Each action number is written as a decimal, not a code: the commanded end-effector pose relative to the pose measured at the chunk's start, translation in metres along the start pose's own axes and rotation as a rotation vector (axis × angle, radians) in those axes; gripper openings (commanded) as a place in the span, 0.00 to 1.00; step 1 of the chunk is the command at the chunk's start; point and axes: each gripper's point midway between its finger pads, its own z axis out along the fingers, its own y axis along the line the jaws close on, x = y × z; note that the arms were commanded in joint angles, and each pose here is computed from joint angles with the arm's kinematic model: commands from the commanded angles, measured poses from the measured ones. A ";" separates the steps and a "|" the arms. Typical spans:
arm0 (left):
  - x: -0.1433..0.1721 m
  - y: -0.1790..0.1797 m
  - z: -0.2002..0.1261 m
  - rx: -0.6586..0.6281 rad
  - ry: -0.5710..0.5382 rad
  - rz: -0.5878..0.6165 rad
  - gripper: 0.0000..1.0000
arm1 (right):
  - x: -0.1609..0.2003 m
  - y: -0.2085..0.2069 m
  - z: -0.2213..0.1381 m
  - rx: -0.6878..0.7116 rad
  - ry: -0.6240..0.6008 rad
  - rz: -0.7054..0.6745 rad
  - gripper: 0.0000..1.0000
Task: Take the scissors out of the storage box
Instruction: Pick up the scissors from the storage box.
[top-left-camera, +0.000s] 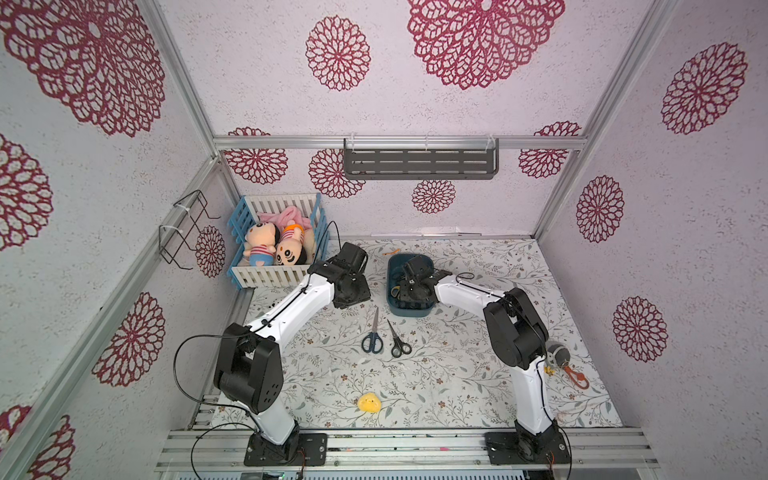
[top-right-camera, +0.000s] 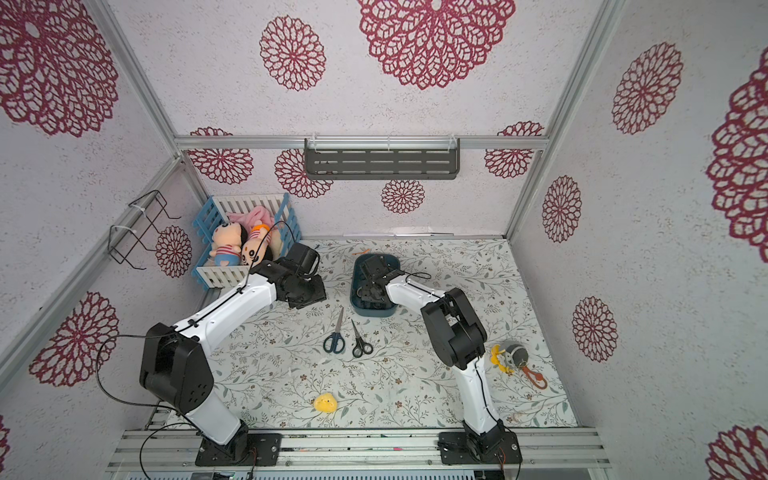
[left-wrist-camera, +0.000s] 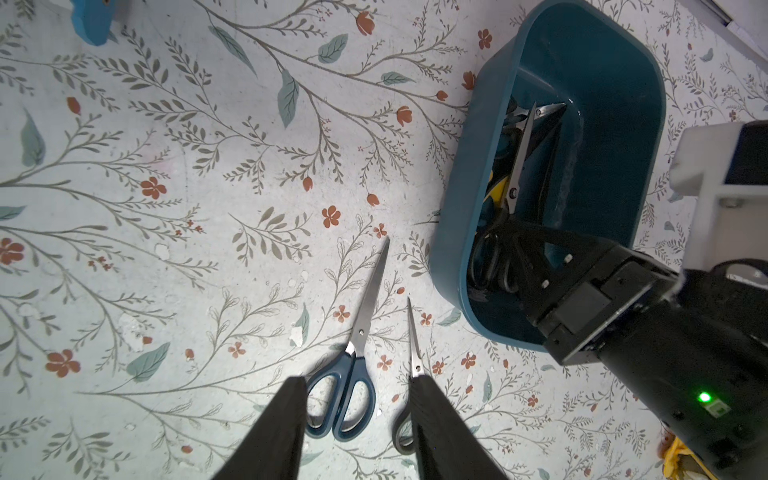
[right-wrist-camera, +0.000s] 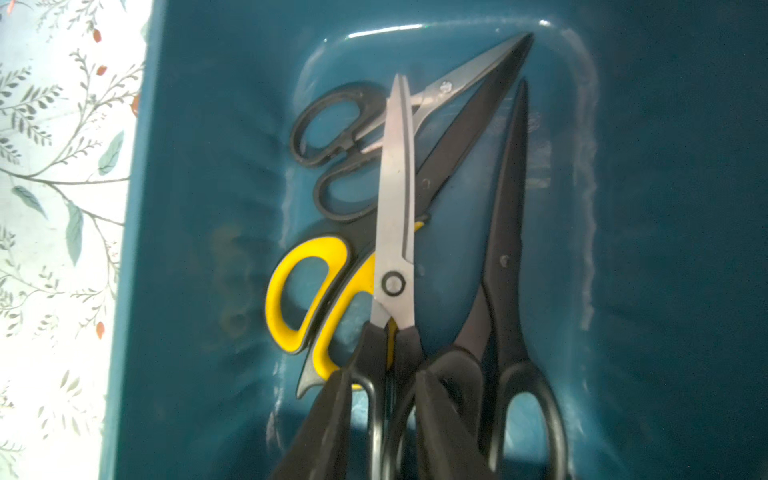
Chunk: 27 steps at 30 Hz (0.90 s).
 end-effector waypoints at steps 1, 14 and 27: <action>-0.007 0.002 -0.002 -0.004 -0.009 0.006 0.42 | 0.001 0.003 0.004 -0.026 0.004 0.036 0.30; -0.013 0.006 -0.003 -0.005 -0.015 -0.004 0.42 | -0.009 0.006 -0.007 -0.041 0.010 0.085 0.30; -0.012 0.016 -0.004 -0.014 -0.014 -0.016 0.42 | 0.003 -0.004 0.013 -0.034 0.043 0.115 0.08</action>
